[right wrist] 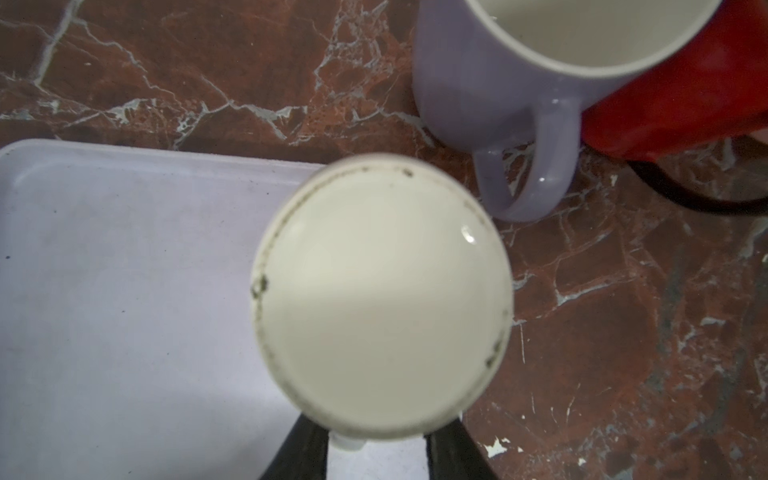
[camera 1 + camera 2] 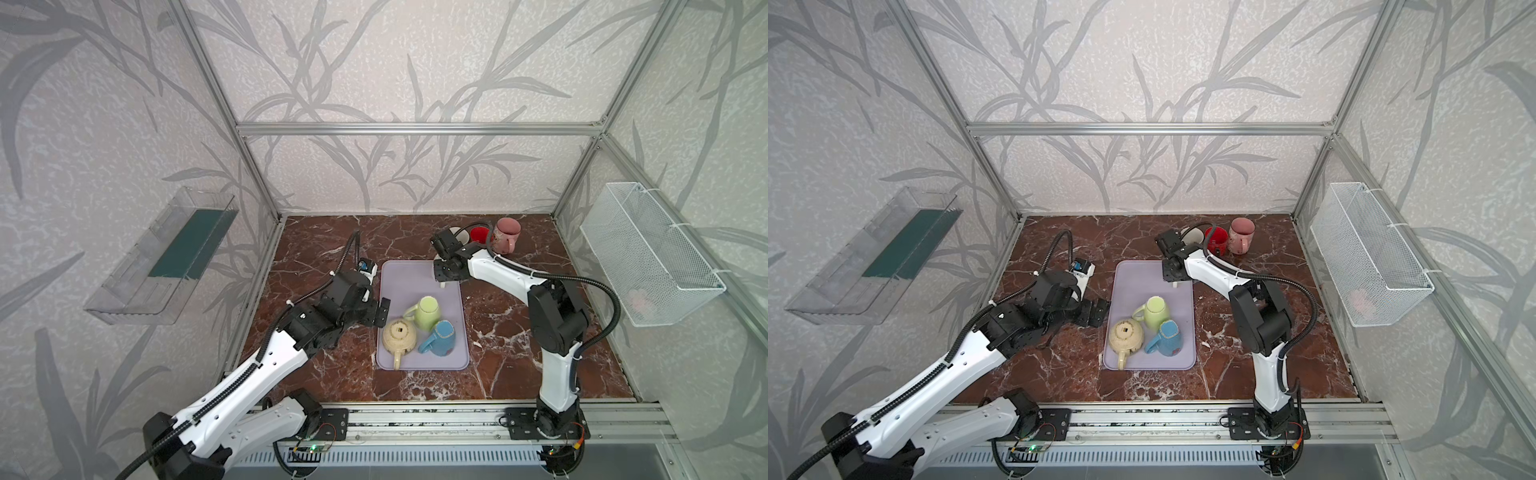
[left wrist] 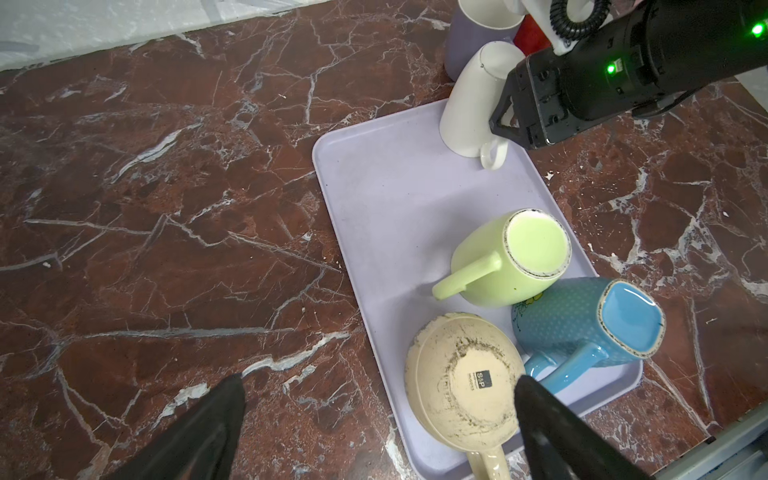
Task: Turn the mug right side up
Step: 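Lift the white mug with the right gripper while the left gripper draws back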
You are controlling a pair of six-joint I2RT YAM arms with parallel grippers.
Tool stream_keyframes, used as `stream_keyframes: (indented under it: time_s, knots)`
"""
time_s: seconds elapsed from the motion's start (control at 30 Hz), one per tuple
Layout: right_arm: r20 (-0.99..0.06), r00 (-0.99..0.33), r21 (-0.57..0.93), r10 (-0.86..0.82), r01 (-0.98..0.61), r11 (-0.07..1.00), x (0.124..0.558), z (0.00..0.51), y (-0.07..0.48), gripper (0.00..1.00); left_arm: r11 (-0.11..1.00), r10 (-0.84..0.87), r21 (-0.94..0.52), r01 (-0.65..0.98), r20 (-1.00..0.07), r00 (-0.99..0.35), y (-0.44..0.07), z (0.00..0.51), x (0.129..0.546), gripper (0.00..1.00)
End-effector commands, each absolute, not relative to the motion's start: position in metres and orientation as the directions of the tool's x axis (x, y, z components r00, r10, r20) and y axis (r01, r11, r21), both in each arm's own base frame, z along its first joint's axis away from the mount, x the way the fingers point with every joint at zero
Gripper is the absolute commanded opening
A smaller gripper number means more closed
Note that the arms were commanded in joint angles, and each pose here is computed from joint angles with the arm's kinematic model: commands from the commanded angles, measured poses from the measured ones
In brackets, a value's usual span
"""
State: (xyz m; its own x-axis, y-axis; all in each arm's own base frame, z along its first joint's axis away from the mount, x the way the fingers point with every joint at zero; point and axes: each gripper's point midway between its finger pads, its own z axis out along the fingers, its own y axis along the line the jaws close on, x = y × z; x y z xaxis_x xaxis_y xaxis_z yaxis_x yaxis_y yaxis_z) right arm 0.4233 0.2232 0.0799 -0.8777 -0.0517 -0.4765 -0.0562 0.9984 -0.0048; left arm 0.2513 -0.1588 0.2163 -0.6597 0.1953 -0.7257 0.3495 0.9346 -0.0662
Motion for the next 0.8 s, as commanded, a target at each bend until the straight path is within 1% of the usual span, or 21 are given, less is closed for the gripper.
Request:
stream_keyframes:
  time_s: [0.0, 0.4, 0.77]
  knots:
    - [-0.465, -0.883, -0.052, -0.059, -0.04, 0.998, 0.428, 0.075, 0.215, 0.33, 0.942, 0.206, -0.034, 0.333, -0.724, -0.658, -0.152, 0.215, 0.252, 0.99]
    - [-0.448, -0.892, -0.058, -0.067, -0.045, 0.997, 0.433, 0.069, 0.212, 0.22, 0.94, 0.22, -0.024, 0.34, -0.718, -0.66, -0.152, 0.212, 0.253, 0.99]
    - [-0.421, -0.904, -0.07, -0.071, -0.045, 0.997, 0.431, 0.057, 0.209, 0.21, 0.939, 0.227, -0.024, 0.344, -0.71, -0.667, -0.154, 0.209, 0.253, 0.99]
